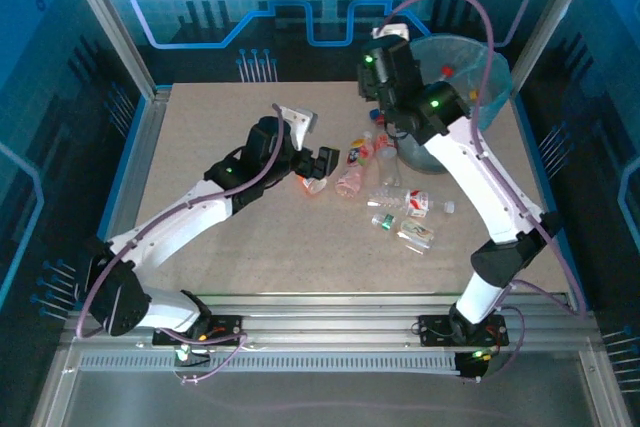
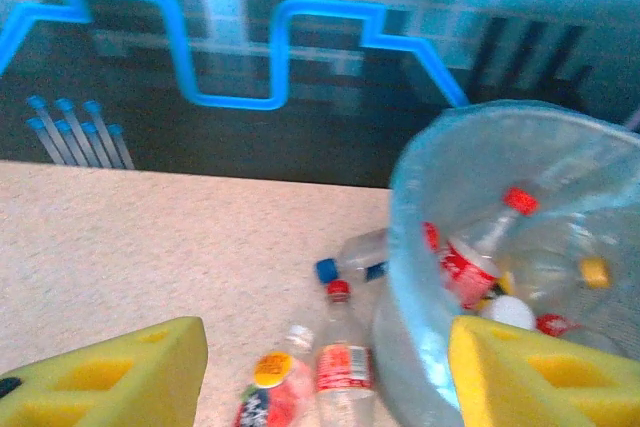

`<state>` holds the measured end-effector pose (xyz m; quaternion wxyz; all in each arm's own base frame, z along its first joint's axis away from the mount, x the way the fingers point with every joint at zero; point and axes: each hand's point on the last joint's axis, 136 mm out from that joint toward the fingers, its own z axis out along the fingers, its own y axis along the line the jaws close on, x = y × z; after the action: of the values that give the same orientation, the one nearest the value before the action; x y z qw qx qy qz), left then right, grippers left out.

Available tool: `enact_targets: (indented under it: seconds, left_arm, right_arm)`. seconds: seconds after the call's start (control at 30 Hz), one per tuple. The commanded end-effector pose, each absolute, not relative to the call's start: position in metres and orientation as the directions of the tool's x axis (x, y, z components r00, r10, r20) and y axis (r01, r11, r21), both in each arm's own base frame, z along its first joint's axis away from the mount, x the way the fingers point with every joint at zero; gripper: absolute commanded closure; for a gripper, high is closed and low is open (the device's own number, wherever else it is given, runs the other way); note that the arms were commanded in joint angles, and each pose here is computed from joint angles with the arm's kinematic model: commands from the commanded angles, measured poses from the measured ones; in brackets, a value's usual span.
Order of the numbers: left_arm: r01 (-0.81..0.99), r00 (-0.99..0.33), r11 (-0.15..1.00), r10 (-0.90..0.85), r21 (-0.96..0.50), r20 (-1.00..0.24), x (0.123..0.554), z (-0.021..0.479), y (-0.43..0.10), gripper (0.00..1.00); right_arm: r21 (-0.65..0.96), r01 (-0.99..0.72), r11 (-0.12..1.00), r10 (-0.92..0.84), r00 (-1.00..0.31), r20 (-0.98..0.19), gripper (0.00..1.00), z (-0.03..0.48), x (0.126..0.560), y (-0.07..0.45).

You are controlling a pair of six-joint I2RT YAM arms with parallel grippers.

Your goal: Put the plastic bottles in the bin

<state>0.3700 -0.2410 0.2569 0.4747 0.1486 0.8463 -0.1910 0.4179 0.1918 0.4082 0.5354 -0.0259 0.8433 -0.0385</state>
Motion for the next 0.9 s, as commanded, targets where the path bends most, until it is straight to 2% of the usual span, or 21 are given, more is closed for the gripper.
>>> enact_targets:
  seconds: [0.0, 0.1, 0.23, 0.4, 0.67, 0.87]
  left_arm:
    - [0.314, -0.595, 0.911, -0.029, -0.266, -0.803, 0.387, 0.247, -0.223, 0.01]
    - [0.190, -0.686, 0.918, -0.130, -0.348, -0.716, 0.402, 0.221, -0.207, 0.02]
    - [-0.050, -0.797, 0.914, -0.279, -0.403, -0.535, 0.416, 0.172, -0.189, 0.03]
    - [-0.245, -0.839, 0.882, -0.401, -0.401, -0.369, 0.420, 0.123, -0.193, 0.03]
    - [-0.324, -0.873, 0.874, -0.424, -0.363, -0.242, 0.408, 0.064, -0.209, 0.05]
    - [-0.344, -0.883, 0.864, -0.431, -0.368, -0.187, 0.409, 0.045, -0.224, 0.08]
  right_arm:
    - [-0.135, -0.112, 0.985, -0.173, -0.487, -0.856, 0.34, 0.370, 0.428, 0.233]
    - [-0.121, -0.180, 0.976, -0.201, -0.544, -0.815, 0.34, 0.342, 0.429, 0.259]
    - [-0.111, -0.222, 0.969, -0.222, -0.574, -0.788, 0.34, 0.326, 0.427, 0.272]
    - [-0.121, -0.213, 0.970, -0.225, -0.581, -0.782, 0.34, 0.321, 0.421, 0.261]
    - [-0.051, -0.176, 0.983, -0.146, -0.582, -0.800, 0.33, 0.318, 0.408, 0.222]
    - [-0.016, -0.156, 0.988, -0.107, -0.597, -0.795, 0.33, 0.310, 0.405, 0.196]
